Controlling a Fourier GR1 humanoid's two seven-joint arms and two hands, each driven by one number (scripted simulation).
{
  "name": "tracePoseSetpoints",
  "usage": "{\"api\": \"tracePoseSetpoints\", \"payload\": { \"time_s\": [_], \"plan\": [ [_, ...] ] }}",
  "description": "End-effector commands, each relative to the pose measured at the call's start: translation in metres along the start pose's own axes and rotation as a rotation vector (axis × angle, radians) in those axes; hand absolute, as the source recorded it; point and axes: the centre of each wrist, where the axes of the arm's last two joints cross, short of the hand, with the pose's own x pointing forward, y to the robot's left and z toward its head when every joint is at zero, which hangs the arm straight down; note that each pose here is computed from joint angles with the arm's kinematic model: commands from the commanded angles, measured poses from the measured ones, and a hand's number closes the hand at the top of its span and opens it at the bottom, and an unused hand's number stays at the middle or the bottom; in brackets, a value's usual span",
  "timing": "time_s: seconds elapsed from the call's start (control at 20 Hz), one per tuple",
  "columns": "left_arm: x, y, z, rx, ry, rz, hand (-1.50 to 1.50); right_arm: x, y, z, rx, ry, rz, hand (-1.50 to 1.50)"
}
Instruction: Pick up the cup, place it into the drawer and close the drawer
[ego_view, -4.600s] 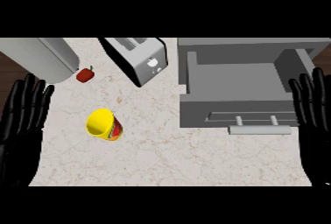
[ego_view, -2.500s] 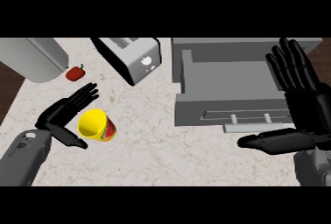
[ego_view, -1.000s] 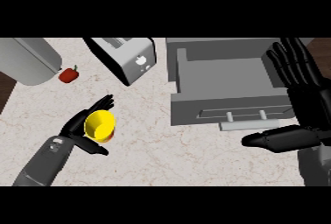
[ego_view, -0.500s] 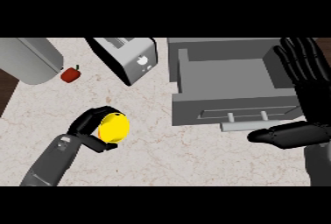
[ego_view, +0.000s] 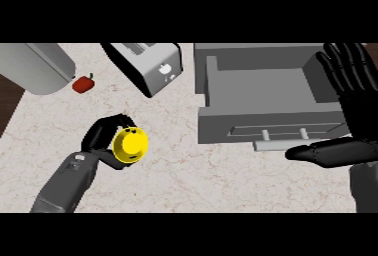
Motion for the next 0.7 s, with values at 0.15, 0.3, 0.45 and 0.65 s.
{"api": "tracePoseSetpoints", "payload": {
  "time_s": [0.15, 0.3, 0.45, 0.65],
  "plan": [
    [-0.012, 0.003, 0.041, 0.545, -0.219, -0.064, 1.50, 0.004, -0.007, 0.004, -0.021, 0.009, 0.017, -1.50],
    [0.003, -0.009, -0.020, 0.478, -0.280, -0.023, 1.50, -0.003, 0.001, 0.011, -0.023, 0.034, 0.011, -1.50],
    [0.009, -0.025, -0.035, 0.374, -0.275, -0.016, 1.50, 0.012, -0.029, 0.005, -0.024, 0.026, 0.028, -1.50],
    [0.038, -0.046, -0.092, 0.340, -0.322, -0.020, 1.50, -0.008, -0.004, 0.007, -0.033, 0.031, 0.037, -1.50]
  ]
}}
